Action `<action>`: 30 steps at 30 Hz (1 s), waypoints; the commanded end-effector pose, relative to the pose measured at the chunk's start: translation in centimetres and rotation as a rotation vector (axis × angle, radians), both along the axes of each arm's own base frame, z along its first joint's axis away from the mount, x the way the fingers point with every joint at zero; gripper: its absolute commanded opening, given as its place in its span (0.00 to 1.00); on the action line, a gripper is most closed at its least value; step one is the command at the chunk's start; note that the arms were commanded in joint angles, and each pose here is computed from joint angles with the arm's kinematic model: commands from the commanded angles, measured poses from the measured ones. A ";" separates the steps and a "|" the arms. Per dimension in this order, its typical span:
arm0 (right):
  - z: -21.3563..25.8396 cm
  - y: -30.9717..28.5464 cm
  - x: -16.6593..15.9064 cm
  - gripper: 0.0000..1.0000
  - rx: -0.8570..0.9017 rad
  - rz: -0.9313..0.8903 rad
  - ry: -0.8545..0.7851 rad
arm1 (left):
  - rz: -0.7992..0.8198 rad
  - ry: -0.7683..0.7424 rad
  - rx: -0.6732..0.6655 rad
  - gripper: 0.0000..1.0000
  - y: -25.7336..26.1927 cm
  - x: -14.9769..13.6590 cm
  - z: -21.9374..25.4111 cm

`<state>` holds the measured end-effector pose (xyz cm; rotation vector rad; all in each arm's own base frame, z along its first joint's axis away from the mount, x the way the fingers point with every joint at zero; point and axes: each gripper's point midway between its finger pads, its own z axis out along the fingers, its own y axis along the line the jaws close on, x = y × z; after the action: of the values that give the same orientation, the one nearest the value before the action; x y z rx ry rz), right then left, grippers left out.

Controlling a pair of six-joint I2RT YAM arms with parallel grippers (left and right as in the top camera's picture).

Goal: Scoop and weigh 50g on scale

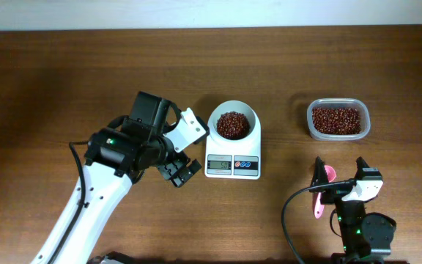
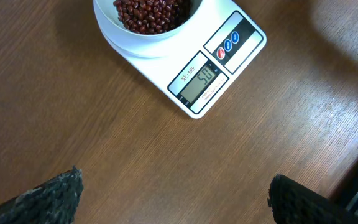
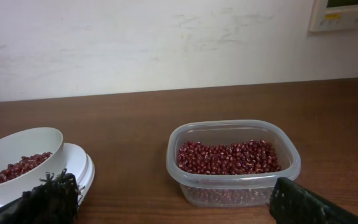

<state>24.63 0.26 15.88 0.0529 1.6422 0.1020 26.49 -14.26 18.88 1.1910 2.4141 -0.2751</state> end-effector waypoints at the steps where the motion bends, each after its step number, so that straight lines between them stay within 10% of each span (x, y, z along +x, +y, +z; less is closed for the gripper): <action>1: -0.7 0.1 0.0 0.99 -0.007 0.003 0.022 | -0.010 -0.011 -0.001 0.99 0.1 0.0 0.2; 30: -0.1 1.7 -0.1 0.99 -0.008 0.068 -0.002 | -0.010 -0.011 -0.001 0.99 0.1 0.0 0.2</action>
<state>24.58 1.73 15.85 0.0047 1.6456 0.1457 26.48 -14.26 18.86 1.1911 2.4144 -0.2752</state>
